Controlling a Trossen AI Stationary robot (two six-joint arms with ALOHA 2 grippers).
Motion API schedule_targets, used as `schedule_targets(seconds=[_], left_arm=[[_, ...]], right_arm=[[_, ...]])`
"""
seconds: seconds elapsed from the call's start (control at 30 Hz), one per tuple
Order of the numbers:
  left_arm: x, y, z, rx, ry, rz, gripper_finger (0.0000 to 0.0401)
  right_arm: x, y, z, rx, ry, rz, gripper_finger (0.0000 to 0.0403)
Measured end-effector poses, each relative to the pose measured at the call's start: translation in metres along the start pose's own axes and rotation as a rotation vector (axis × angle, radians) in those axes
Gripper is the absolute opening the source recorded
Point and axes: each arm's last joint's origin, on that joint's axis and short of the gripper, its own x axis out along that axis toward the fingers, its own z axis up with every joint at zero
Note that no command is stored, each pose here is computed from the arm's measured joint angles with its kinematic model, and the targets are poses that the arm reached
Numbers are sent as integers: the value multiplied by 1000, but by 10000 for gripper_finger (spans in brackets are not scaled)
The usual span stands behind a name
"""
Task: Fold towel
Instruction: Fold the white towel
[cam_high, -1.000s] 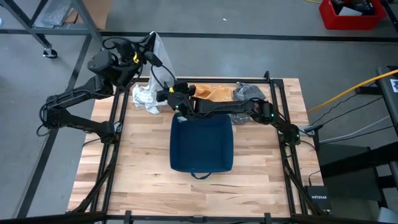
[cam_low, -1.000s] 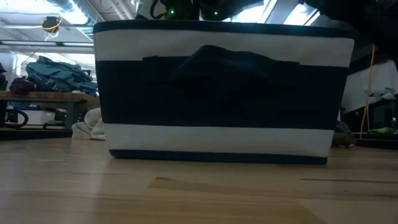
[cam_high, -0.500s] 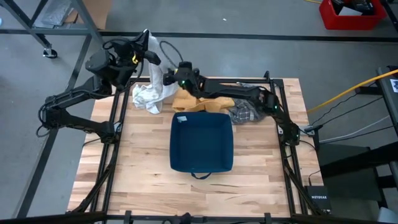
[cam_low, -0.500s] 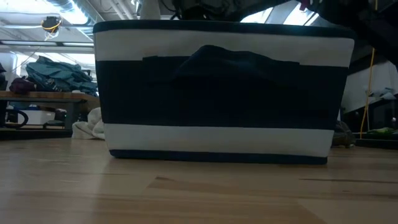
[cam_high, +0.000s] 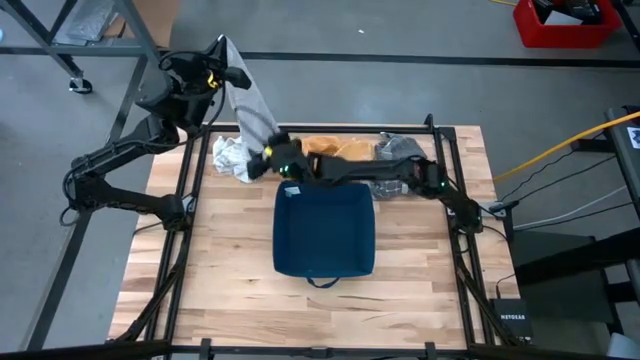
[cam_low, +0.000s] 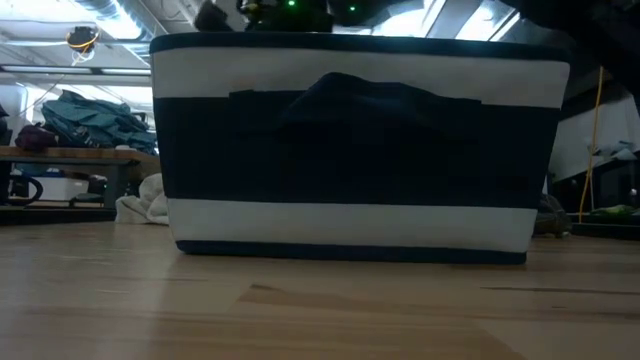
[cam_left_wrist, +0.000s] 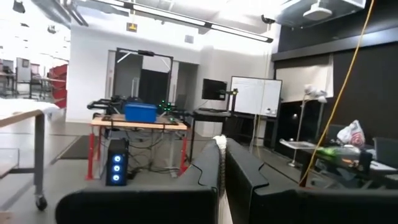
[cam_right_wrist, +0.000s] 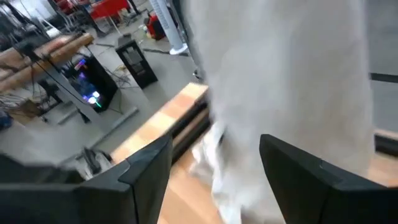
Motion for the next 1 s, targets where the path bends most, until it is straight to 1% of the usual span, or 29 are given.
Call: schedule_targets(seconds=[0.17, 0.27, 0.33, 0.43, 0.67, 0.9, 1.0], left_arm=[[-2, -3, 0, -31, 7, -25, 0], [-4, -5, 0, -53, 10, -43, 0], [-6, -7, 0, -62, 12, -54, 0], [-8, -9, 0, -71, 16, -68, 0], [-15, -15, 1, -111, 26, -110, 0], [-20, -20, 2, -37, 26, -141, 0], [-21, -17, 3, 19, 20, -130, 0]], right_arm=[[5, 9, -25, -1, -20, 0, 248], [13, 9, -37, 16, -49, 7, 248], [16, 8, -42, 24, -73, -13, 248], [18, 4, -40, 28, -108, -67, 248], [27, -9, -28, 56, -160, -103, 248], [38, -26, -17, 62, -170, -143, 247], [40, -31, -14, 57, -159, -151, 228]])
